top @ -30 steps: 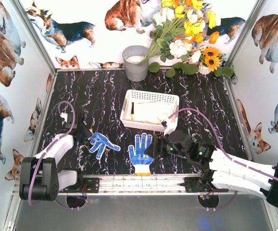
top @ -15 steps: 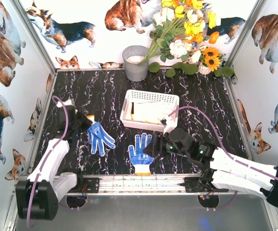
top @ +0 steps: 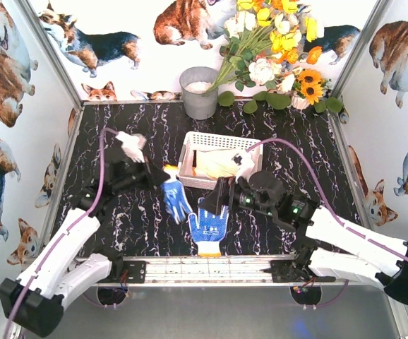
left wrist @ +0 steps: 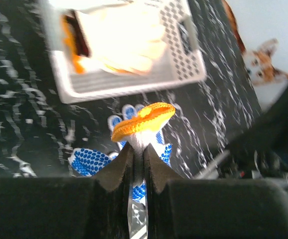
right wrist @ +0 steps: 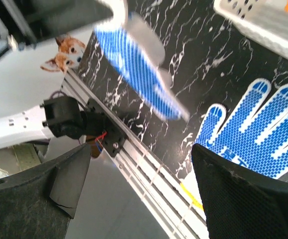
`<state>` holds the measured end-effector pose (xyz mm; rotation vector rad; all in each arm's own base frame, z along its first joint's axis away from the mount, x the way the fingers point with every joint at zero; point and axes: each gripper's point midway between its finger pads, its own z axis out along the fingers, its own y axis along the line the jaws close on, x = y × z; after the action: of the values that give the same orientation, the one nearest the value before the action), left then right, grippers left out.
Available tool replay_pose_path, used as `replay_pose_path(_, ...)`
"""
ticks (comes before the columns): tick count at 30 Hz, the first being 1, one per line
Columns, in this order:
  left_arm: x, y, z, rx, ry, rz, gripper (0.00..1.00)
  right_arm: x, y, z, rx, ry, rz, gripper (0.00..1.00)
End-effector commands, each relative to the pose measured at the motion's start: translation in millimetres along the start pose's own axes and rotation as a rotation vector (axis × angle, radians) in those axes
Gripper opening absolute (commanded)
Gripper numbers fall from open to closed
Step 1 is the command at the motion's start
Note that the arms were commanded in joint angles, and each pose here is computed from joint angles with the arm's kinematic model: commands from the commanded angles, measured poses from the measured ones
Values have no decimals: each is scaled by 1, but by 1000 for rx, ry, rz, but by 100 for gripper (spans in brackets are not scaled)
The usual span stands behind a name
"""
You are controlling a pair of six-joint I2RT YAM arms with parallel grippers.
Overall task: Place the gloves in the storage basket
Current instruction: Pick up the glove from the center of the board.
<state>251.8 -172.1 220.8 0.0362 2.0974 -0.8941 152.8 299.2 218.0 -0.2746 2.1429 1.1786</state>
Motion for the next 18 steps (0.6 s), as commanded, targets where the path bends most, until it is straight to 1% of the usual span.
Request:
replay_pose_path(1,9,-53,-8,174,42,89,0,-45,22,-11,-65,-105,-18,85)
replay_pose_path(8,40,-107,-11,393,124,123,0,-58,23,-18,-86,-115,18,85)
replay_pose_path(14,64,-125,-7,450,197,163,0,-55,38,-16,-167,-86,64,82)
replay_pose_path(18,72,-131,-2,472,221,174,0,-57,44,-17,-199,-92,87,77)
